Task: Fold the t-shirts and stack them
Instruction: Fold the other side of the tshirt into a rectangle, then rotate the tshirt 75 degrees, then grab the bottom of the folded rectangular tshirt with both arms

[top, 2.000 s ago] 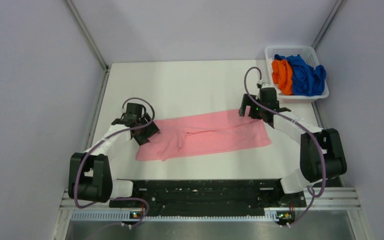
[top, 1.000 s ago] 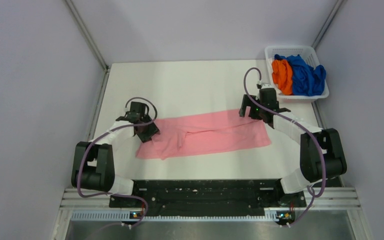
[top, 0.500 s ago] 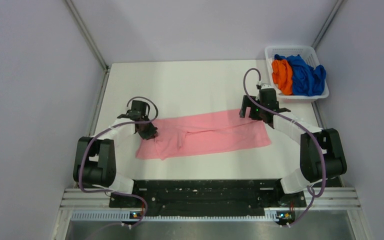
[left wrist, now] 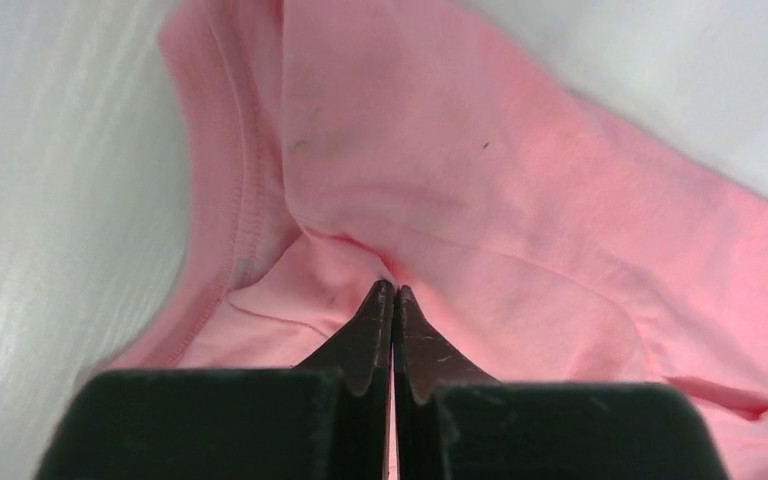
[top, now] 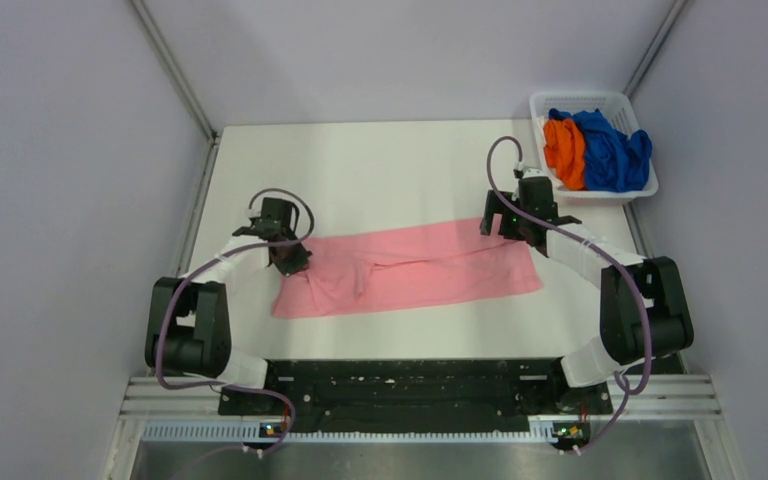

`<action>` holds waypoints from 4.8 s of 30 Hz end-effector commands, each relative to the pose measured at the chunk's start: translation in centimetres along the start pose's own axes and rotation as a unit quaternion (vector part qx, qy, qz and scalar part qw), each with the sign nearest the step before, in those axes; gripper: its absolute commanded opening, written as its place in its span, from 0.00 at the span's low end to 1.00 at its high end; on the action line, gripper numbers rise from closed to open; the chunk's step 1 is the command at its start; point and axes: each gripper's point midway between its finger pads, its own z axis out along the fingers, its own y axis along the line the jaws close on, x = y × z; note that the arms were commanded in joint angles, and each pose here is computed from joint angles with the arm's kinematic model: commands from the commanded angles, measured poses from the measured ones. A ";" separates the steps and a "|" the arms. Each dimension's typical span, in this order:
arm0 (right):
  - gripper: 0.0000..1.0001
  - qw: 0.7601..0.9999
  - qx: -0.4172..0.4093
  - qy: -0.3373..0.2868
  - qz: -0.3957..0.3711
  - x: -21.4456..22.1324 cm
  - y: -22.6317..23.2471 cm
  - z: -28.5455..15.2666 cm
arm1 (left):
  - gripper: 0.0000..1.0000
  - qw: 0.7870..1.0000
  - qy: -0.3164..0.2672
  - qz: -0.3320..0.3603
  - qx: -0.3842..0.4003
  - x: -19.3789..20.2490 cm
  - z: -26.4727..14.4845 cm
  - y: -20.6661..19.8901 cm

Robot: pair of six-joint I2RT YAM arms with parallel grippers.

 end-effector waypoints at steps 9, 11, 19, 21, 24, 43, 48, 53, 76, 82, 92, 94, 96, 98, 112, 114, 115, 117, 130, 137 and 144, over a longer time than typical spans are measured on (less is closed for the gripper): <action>0.96 1.000 0.015 -0.011 -0.011 -0.5 -0.4 -0.2 | 0.00 0.993 -0.116 0.025 0.008 -8.5 -2.4 -3.0; 0.96 1.000 0.018 -0.012 -0.012 -0.5 -0.5 -0.2 | 0.00 0.993 -0.120 0.024 -0.004 -9.0 -2.2 -2.5; 0.96 0.999 0.028 -0.016 -0.015 -0.8 -0.8 -0.5 | 0.00 0.994 -0.102 0.017 -0.019 -10.2 -1.1 -0.9; 0.96 0.999 0.030 -0.018 -0.015 -0.9 -0.9 -0.5 | 0.00 0.996 -0.082 0.027 -0.018 -9.9 -0.6 -1.1; 0.97 0.999 0.030 -0.019 -0.016 -1.0 -0.9 -0.5 | 0.22 0.998 -0.054 0.030 -0.031 -9.4 0.0 -0.9; 0.98 0.993 -0.100 -0.022 -0.054 -3.2 8.4 3.1 | 0.99 0.980 0.020 0.044 0.191 -2.6 -4.1 -11.6; 0.98 0.992 -0.122 -0.006 -0.036 -2.1 9.3 4.3 | 0.99 0.982 0.113 0.014 0.149 2.2 0.2 -8.9; 0.98 0.994 -0.101 0.025 -0.024 1.0 7.8 4.6 | 0.99 0.986 0.131 -0.022 0.101 2.9 3.3 -6.8; 0.99 0.895 -0.266 0.213 -0.287 11.1 15.7 -8.8 | 0.99 0.887 -0.115 -0.040 0.445 -22.7 5.6 -37.7; 0.99 0.958 -0.258 0.061 -0.110 1.9 16.6 -7.2 | 0.99 0.889 -0.165 0.033 0.425 -24.0 -2.5 -36.6; 0.95 0.938 -0.310 0.155 -0.007 4.3 14.4 -4.8 | 0.99 0.950 -0.066 0.122 0.281 -9.4 -6.2 -23.2; 0.92 0.935 -0.303 0.184 -0.005 5.7 13.8 -5.0 | 0.98 0.959 -0.007 0.127 0.253 -4.5 -5.8 -20.2; 0.88 0.934 -0.288 0.210 -0.005 7.5 12.8 -5.4 | 0.97 0.967 0.055 0.129 0.213 0.7 -5.2 -16.5; 0.85 0.934 -0.268 0.238 -0.012 9.8 11.4 -5.9 | 0.96 0.964 0.116 0.131 0.201 5.2 -5.3 -14.2; 0.61 0.921 -0.211 0.327 -0.034 18.5 9.8 -8.0 | 0.64 0.932 0.303 0.145 0.136 19.8 -6.0 -6.1; 0.58 0.925 -0.201 0.322 -0.036 18.7 9.3 -8.1 | 0.59 0.936 0.297 0.142 0.124 20.1 -5.6 -5.4; 0.56 0.927 -0.195 0.319 -0.039 18.8 9.1 -8.0 | 0.56 0.939 0.292 0.140 0.117 20.1 -5.3 -5.1; 0.53 0.928 -0.197 0.315 -0.038 18.8 9.1 -7.9 | 0.51 0.942 0.284 0.141 0.106 19.9 -4.7 -4.9; 0.04 0.928 -0.233 0.288 -0.032 18.8 10.6 -7.7 | 0.00 0.940 0.277 0.129 0.153 20.2 -5.3 -6.4; 0.00 0.940 -0.262 0.215 -0.040 13.7 13.2 -7.7 | 0.00 0.932 0.232 0.127 0.247 17.4 -7.1 -10.1; 0.00 0.947 -0.294 0.125 -0.039 6.4 17.2 -6.1 | 0.00 0.925 0.176 0.091 0.323 10.9 -7.1 -14.8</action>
